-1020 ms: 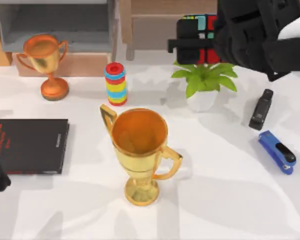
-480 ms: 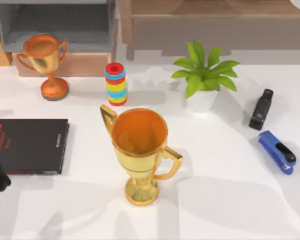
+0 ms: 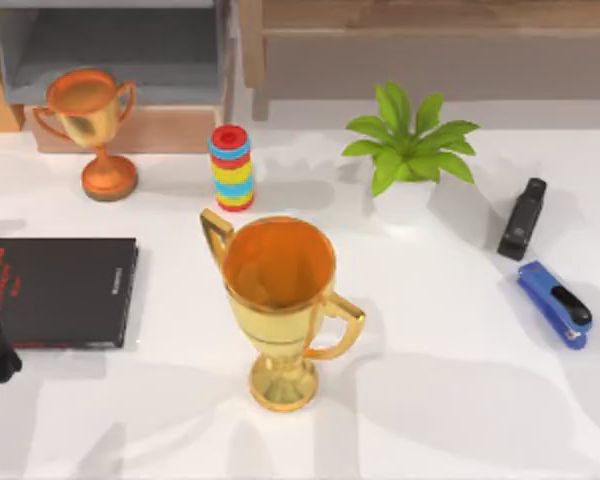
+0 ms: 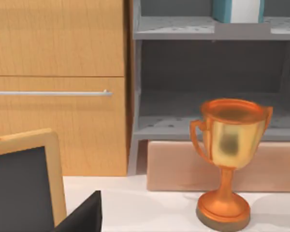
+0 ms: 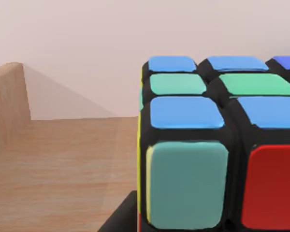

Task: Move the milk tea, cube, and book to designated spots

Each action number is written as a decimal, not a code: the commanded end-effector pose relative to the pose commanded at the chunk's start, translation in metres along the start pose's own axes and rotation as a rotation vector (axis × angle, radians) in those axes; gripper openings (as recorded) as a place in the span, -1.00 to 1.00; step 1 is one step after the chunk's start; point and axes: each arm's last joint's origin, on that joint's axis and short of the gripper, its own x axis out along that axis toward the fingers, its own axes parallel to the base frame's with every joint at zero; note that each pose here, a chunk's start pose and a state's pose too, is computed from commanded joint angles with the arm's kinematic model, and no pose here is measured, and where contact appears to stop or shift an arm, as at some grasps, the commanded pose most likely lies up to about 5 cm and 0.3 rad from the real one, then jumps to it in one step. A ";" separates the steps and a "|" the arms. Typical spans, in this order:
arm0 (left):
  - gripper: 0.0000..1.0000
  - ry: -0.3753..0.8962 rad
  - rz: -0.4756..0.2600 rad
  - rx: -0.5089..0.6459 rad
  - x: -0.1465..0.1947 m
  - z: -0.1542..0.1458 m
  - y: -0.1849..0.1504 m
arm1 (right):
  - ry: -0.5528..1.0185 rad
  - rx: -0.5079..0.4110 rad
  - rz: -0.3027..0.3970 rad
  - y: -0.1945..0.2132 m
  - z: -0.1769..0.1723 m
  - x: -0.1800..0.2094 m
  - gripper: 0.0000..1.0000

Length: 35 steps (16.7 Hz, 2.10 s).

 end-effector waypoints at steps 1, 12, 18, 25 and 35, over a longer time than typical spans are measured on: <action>1.00 0.000 0.000 0.000 0.000 0.000 0.000 | -0.035 0.015 -0.013 -0.009 0.014 0.004 -1.00; 1.00 0.000 0.000 0.000 0.000 0.000 0.000 | 0.039 -0.027 0.007 0.012 -0.023 0.091 -1.00; 1.00 0.000 0.000 0.000 0.000 0.000 0.000 | 0.067 -0.037 0.016 0.018 -0.034 0.094 -1.00; 1.00 0.000 0.000 0.000 0.000 0.000 0.000 | 0.067 -0.037 0.016 0.018 -0.034 0.094 0.06; 1.00 0.000 0.000 0.000 0.000 0.000 0.000 | 0.067 -0.037 0.016 0.018 -0.034 0.094 1.00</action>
